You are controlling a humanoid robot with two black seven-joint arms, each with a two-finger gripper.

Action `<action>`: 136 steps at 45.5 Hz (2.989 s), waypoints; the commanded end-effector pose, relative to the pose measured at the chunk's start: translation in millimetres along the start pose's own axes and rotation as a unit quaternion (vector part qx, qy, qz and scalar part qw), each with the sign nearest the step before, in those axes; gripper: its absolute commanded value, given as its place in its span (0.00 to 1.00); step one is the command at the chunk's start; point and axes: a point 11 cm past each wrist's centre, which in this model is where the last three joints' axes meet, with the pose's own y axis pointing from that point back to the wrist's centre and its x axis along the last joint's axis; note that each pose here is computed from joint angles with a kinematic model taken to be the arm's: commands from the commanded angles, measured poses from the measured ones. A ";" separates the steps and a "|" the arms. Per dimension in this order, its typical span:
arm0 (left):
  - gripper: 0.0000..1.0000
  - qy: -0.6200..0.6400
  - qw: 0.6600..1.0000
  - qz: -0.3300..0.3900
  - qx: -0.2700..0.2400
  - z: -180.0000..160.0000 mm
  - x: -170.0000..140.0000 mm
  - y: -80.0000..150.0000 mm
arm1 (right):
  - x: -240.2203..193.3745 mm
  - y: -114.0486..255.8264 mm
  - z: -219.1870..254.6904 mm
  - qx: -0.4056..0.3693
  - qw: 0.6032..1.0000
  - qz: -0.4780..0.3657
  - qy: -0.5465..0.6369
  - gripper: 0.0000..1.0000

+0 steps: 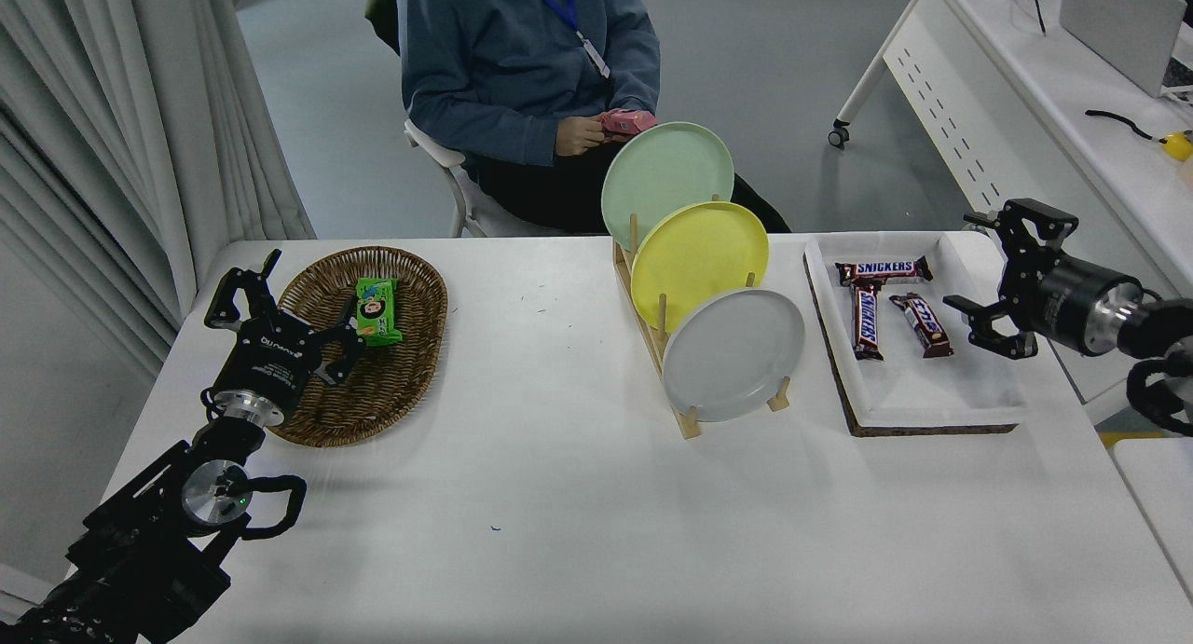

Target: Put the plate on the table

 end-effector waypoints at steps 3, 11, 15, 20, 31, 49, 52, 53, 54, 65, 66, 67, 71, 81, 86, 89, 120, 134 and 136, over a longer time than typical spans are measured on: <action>1.00 0.000 1.000 0.000 0.000 0.0 0.0 0.0 | -8.2 19.2 18.8 -0.117 0.992 -0.036 0.030 0.99; 1.00 0.000 1.000 0.000 0.000 0.0 -0.1 0.0 | -8.2 20.5 17.7 -0.170 0.984 -0.027 0.051 0.99; 1.00 0.000 1.000 0.000 0.000 0.3 -0.5 -0.6 | -9.5 21.8 10.9 -0.196 0.979 -0.024 0.055 0.99; 1.00 0.000 1.000 0.000 0.000 0.0 -0.1 0.0 | -18.7 13.4 -8.9 -0.177 0.983 -0.019 0.047 0.99; 1.00 0.000 1.000 0.000 0.000 0.0 -0.1 0.0 | -43.9 -11.9 -42.2 -0.121 0.991 -0.002 0.053 0.99; 1.00 0.000 1.000 0.000 0.000 0.0 0.0 0.0 | -114.0 -67.4 -5.5 -0.104 0.994 -0.023 0.005 0.99; 1.00 0.000 1.000 0.001 0.000 0.0 0.5 0.2 | -120.5 -72.9 -4.6 -0.103 0.995 -0.008 -0.005 0.99; 1.00 0.000 1.000 0.000 0.000 0.0 0.3 0.2 | -122.2 -74.3 -4.6 -0.102 0.995 -0.003 -0.007 0.99; 1.00 0.000 1.000 0.000 0.000 0.0 -0.1 0.0 | -123.5 -75.6 -3.6 -0.102 0.995 0.002 -0.011 0.99; 1.00 0.000 1.000 0.000 0.000 0.0 0.3 0.2 | -168.5 -86.7 7.9 -0.115 0.993 -0.035 -0.018 0.99; 1.00 0.000 1.000 0.000 0.000 0.0 0.3 0.2 | -173.0 -87.3 8.8 -0.116 0.992 -0.041 -0.017 0.99; 1.00 0.000 1.000 0.001 0.000 0.0 0.5 0.2 | -177.0 -87.8 9.6 -0.117 0.992 -0.047 -0.017 0.99; 1.00 0.000 1.000 0.000 0.000 0.0 0.0 0.0 | -192.5 -90.2 10.5 -0.119 0.991 -0.064 -0.013 0.99; 1.00 0.000 1.000 0.001 0.000 0.0 0.5 0.2 | -209.0 -93.1 -0.1 -0.100 0.990 -0.080 -0.057 0.99; 1.00 0.000 1.000 0.000 0.000 0.0 -0.1 0.0 | -204.8 -92.4 1.6 -0.097 0.989 -0.076 -0.086 0.99; 1.00 0.000 1.000 0.000 0.000 0.0 0.0 0.0 | -201.3 -92.0 -1.0 -0.092 0.989 -0.068 -0.093 0.99; 1.00 0.000 1.000 0.000 0.000 0.0 0.3 0.2 | -177.8 -87.5 -8.5 -0.079 0.990 -0.025 -0.118 0.94; 1.00 0.000 1.000 0.000 0.000 0.0 -0.1 0.0 | -173.8 -87.7 -8.6 -0.079 0.990 -0.010 -0.120 0.86; 1.00 0.000 1.000 0.000 0.000 0.0 0.0 0.0 | -173.9 -87.7 -9.4 -0.079 0.990 -0.010 -0.120 0.83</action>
